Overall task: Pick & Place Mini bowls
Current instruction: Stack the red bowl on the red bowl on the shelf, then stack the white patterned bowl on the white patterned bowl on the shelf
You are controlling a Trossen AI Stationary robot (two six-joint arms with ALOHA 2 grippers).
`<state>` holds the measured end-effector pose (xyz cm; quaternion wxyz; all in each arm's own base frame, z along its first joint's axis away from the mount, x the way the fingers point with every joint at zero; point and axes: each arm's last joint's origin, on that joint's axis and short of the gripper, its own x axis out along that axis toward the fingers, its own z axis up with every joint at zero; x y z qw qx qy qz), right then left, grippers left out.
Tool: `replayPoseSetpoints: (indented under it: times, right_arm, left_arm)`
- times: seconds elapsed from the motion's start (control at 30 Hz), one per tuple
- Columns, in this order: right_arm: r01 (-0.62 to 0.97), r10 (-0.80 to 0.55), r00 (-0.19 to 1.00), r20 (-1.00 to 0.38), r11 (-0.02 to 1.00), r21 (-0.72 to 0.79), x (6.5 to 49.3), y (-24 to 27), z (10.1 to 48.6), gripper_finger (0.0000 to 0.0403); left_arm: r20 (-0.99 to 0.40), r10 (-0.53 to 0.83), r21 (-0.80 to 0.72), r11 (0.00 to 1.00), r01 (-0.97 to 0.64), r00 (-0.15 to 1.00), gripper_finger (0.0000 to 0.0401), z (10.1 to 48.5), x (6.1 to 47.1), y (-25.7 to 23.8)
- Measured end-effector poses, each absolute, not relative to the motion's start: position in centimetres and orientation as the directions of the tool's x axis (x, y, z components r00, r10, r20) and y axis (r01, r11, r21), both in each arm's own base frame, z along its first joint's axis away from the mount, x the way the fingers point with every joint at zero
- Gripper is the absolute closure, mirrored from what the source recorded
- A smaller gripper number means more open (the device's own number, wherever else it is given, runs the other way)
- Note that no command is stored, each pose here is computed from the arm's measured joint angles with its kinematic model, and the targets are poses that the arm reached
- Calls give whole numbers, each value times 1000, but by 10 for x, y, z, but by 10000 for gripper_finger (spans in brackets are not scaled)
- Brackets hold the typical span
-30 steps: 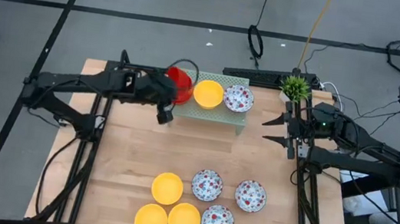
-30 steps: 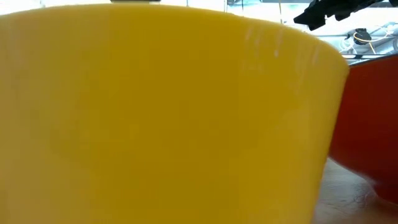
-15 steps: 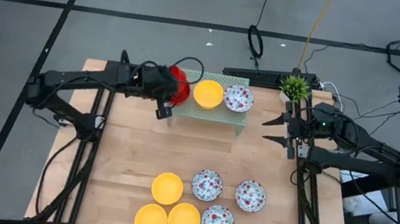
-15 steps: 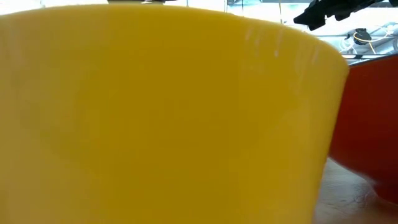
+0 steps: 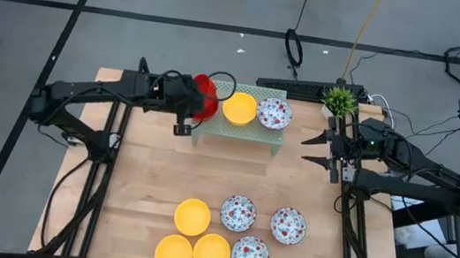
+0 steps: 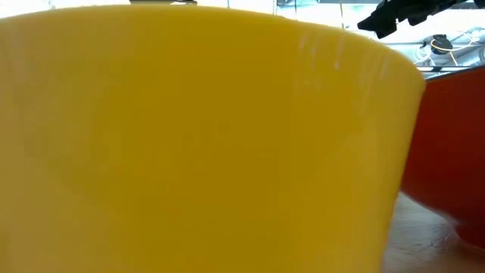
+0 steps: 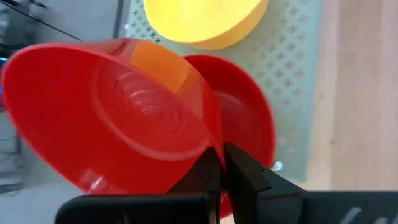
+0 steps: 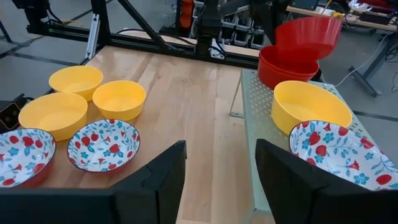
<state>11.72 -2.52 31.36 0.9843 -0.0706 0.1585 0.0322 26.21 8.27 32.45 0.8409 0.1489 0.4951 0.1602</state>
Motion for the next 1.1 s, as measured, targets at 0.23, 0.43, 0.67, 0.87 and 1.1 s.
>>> replayPoseSetpoints:
  times: [0.23,0.43,0.67,0.87,1.1]
  right_arm:
    - [-86,41,948,-316,988,-130,117,-25,314,220]
    - [-87,41,948,-316,988,-131,117,-25,314,220]
    - [-87,41,948,-316,988,-132,117,-25,314,220]
    - [-87,41,948,-317,988,-131,117,-25,314,220]
    - [-79,42,947,-317,991,-107,117,-25,314,220]
  left_arm:
    - [-758,485,484,867,-122,437,381,326,263,79]
    - [-759,467,482,871,-92,454,325,326,266,70]
    - [-734,515,534,841,-93,442,314,326,268,63]
    - [-693,535,546,827,-132,483,314,343,271,55]
    - [-636,470,319,882,-346,612,313,380,274,37]
